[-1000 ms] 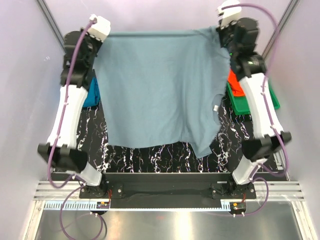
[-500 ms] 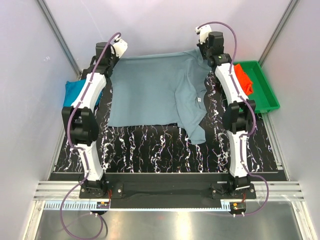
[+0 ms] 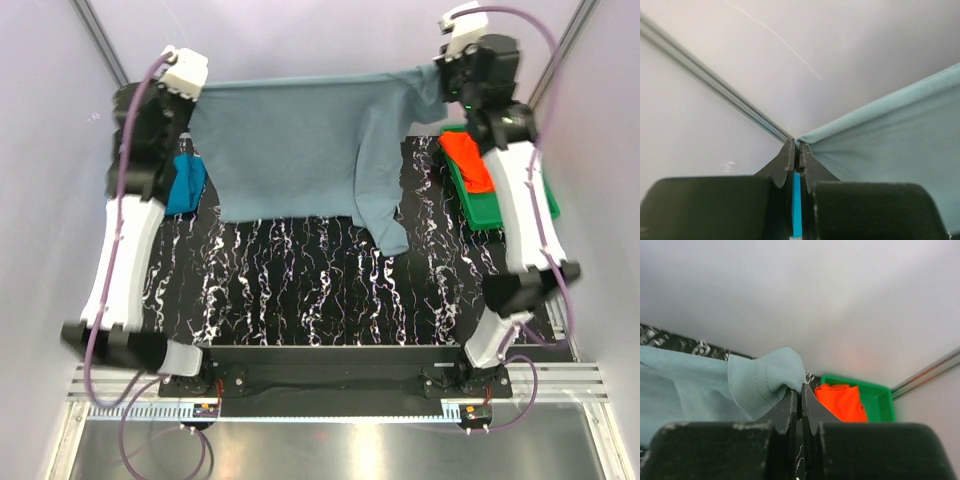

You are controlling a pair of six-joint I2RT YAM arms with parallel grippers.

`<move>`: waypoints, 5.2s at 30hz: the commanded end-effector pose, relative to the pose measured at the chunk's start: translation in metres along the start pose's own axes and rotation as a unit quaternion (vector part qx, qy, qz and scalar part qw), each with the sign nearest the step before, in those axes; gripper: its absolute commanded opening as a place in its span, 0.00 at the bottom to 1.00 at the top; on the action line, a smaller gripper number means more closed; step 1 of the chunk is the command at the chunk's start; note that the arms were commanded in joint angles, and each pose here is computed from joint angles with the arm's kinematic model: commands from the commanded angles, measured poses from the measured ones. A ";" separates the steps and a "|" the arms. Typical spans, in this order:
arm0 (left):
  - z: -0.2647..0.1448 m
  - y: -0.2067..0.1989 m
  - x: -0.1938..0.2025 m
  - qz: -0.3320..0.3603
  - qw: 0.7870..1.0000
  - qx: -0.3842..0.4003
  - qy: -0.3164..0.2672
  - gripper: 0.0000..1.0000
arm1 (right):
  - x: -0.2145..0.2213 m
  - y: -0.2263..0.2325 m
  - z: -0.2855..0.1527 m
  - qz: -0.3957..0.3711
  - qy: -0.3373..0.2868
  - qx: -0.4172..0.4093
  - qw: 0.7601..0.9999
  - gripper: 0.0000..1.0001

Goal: Fold and stack the t-shirts
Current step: Flatten the tshirt out, then fold the tshirt

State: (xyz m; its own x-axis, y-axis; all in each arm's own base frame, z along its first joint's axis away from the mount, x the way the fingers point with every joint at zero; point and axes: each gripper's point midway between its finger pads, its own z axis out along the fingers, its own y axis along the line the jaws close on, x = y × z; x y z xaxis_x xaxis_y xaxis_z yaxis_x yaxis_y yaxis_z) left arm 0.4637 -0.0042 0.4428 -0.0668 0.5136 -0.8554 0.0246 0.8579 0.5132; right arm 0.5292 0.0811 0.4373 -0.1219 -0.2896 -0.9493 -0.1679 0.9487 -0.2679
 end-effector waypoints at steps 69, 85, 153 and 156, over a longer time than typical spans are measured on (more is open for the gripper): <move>0.133 -0.016 0.204 0.269 0.944 -0.069 0.177 0.00 | 0.187 -0.030 0.107 -0.087 0.124 0.083 0.985 0.00; 0.155 -0.027 0.230 0.194 0.955 -0.067 0.214 0.00 | 0.197 -0.037 0.159 -0.084 0.128 0.114 0.982 0.00; 0.077 -0.097 0.336 0.158 0.913 0.119 0.356 0.00 | 0.328 0.083 0.057 -0.083 0.325 -0.072 0.939 0.00; 0.073 -0.104 0.340 0.150 0.909 0.134 0.364 0.00 | 0.330 0.085 0.056 -0.085 0.329 -0.077 0.938 0.00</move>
State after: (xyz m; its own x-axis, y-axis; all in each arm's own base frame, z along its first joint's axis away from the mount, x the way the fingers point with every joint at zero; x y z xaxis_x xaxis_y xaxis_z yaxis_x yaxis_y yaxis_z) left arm 0.5189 0.0483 0.0928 -0.5889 0.7053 -0.3947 0.4398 0.6894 0.5756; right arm 0.5311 0.0994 0.0793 -0.6282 -0.4955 -0.5998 -0.4322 0.8633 -0.2605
